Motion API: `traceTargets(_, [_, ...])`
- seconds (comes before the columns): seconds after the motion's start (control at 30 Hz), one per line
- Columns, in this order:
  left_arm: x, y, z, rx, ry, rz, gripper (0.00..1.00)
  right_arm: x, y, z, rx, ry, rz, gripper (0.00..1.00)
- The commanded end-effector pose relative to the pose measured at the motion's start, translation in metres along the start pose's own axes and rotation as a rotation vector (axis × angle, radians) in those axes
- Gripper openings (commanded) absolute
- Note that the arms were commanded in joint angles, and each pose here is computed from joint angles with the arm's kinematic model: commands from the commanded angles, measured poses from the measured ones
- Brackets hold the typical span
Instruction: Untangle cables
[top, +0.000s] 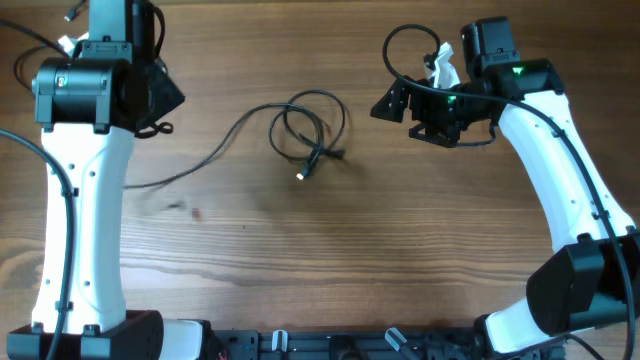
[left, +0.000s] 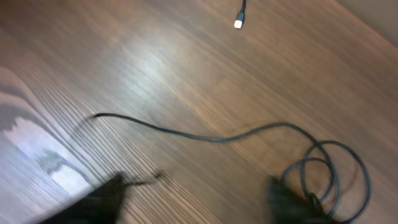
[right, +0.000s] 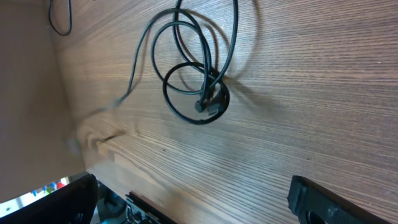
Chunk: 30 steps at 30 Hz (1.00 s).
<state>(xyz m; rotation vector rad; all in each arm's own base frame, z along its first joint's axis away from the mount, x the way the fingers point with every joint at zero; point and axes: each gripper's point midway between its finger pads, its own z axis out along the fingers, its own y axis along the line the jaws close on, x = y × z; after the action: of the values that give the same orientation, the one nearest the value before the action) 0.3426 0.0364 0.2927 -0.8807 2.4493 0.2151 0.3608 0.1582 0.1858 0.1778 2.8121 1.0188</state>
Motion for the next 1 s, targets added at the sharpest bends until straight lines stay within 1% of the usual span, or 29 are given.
traceTargets(0.0, [0.011,-0.034,0.003,0.171,0.084,0.114,1.0,-0.001,0.004,-0.006,0.004,-0.024,-0.041,1.0])
traceTargets(0.07, [0.025,-0.077,0.005,0.394,0.138,0.394,1.0,-0.001,0.004,-0.007,0.004,-0.025,-0.042,1.0])
traceTargets(0.1, [0.025,-0.083,0.014,0.402,0.144,0.442,1.0,-0.001,0.004,-0.007,0.004,-0.025,-0.042,1.0])
traceTargets(0.17, [0.026,-0.085,0.035,0.357,0.163,0.481,1.0,-0.001,0.004,-0.007,0.005,-0.025,-0.044,1.0])
traceTargets(0.2, [0.028,-0.084,0.051,0.322,0.179,0.553,1.0,-0.001,0.004,-0.007,0.005,-0.025,-0.054,1.0])
traceTargets(0.23, [0.035,-0.084,0.073,0.292,0.221,0.633,1.0,-0.001,0.004,-0.007,0.008,-0.025,-0.071,1.0])
traceTargets(0.3, [0.048,-0.088,0.106,0.272,0.296,0.721,1.0,-0.004,-0.003,-0.007,0.045,-0.038,-0.07,1.0])
traceTargets(0.37, [0.062,-0.089,0.133,0.249,0.371,0.753,1.0,-0.006,-0.007,-0.007,0.073,-0.052,-0.071,1.0])
traceTargets(0.43, [0.078,-0.088,0.157,0.244,0.442,0.854,0.98,-0.008,-0.012,-0.008,0.1,-0.061,-0.07,1.0])
traceTargets(0.47, [0.083,-0.087,0.164,0.244,0.463,0.882,0.97,-0.009,-0.014,-0.008,0.113,-0.067,-0.07,1.0])
traceTargets(0.57, [0.086,-0.088,0.175,0.234,0.477,0.887,0.95,-0.01,-0.016,-0.008,0.122,-0.07,-0.069,1.0])
traceTargets(0.63, [0.084,-0.083,0.188,0.18,0.474,0.901,0.86,-0.01,-0.016,-0.008,0.123,-0.07,-0.065,1.0])
traceTargets(0.67, [0.089,-0.076,0.194,0.149,0.499,0.911,0.84,-0.009,-0.016,-0.008,0.123,-0.067,-0.064,1.0])
traceTargets(0.77, [0.115,-0.061,0.204,0.128,0.582,0.924,0.9,-0.008,-0.016,-0.008,0.124,-0.063,-0.059,1.0])
traceTargets(0.83, [0.134,-0.05,0.214,0.13,0.632,0.985,0.9,-0.009,-0.016,-0.008,0.122,-0.067,-0.06,1.0])
traceTargets(0.87, [0.14,-0.046,0.221,0.121,0.634,0.987,0.9,-0.009,-0.016,-0.008,0.123,-0.068,-0.06,1.0])
traceTargets(0.9, [0.145,-0.045,0.228,0.119,0.628,0.985,0.87,-0.009,-0.016,-0.008,0.123,-0.067,-0.06,1.0])
traceTargets(0.97, [0.152,-0.047,0.242,0.127,0.598,0.978,0.87,-0.009,-0.016,-0.008,0.122,-0.066,-0.06,0.99])
